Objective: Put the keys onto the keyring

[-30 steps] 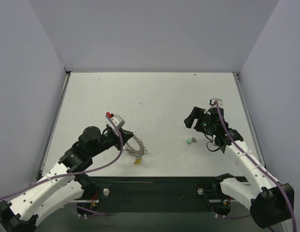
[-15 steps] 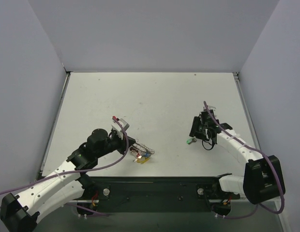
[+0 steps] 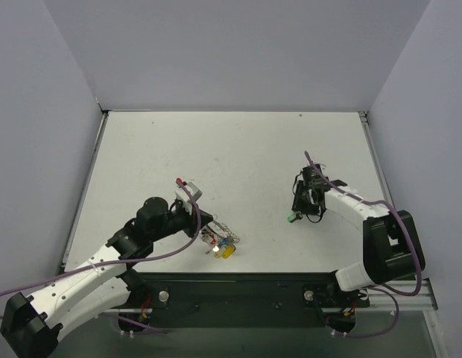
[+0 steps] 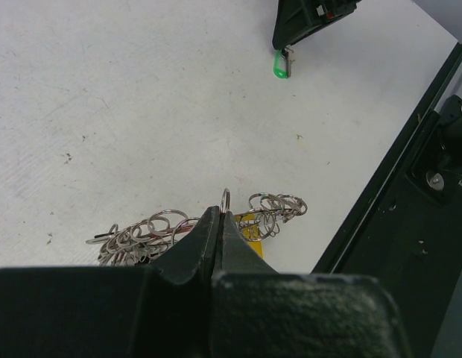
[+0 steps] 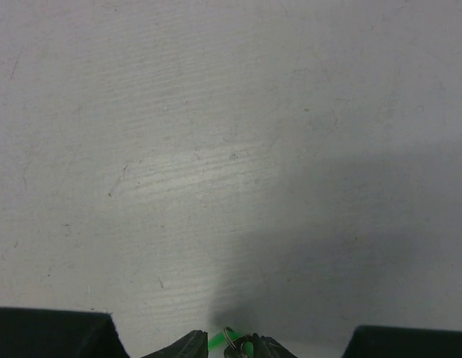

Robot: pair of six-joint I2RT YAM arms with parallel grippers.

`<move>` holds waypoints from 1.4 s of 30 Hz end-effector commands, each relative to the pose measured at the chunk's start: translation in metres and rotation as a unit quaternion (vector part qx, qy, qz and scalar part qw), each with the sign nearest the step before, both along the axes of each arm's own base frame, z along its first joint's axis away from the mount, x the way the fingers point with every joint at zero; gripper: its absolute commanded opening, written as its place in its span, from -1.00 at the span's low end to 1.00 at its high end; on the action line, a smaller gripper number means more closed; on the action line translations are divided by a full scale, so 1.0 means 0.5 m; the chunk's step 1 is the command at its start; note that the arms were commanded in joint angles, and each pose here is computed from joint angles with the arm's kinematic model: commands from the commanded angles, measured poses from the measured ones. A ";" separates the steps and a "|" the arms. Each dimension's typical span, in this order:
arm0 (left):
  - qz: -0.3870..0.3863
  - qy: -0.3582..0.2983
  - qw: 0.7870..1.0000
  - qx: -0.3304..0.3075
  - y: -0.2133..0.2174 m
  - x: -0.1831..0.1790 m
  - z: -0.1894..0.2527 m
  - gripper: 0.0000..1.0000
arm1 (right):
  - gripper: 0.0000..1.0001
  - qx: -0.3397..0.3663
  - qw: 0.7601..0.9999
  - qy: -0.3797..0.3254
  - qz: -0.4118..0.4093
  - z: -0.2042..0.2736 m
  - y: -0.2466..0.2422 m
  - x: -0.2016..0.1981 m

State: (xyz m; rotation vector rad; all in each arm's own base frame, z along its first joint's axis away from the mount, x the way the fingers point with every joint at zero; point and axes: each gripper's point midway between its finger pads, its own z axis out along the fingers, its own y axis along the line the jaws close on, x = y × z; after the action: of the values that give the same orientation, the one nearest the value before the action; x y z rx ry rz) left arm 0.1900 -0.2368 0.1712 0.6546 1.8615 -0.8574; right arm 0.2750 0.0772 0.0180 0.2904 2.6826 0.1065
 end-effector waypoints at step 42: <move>-0.038 -0.048 0.998 -0.032 -0.027 -0.003 0.063 -1.00 | -1.00 0.064 0.995 -0.065 0.048 0.115 0.057 0.048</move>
State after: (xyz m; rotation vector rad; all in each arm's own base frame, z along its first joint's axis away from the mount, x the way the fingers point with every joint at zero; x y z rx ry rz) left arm 0.1887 -0.2402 0.1711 0.6885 1.8449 -0.8681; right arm 0.2860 0.0912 0.0376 0.2211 2.6776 0.2061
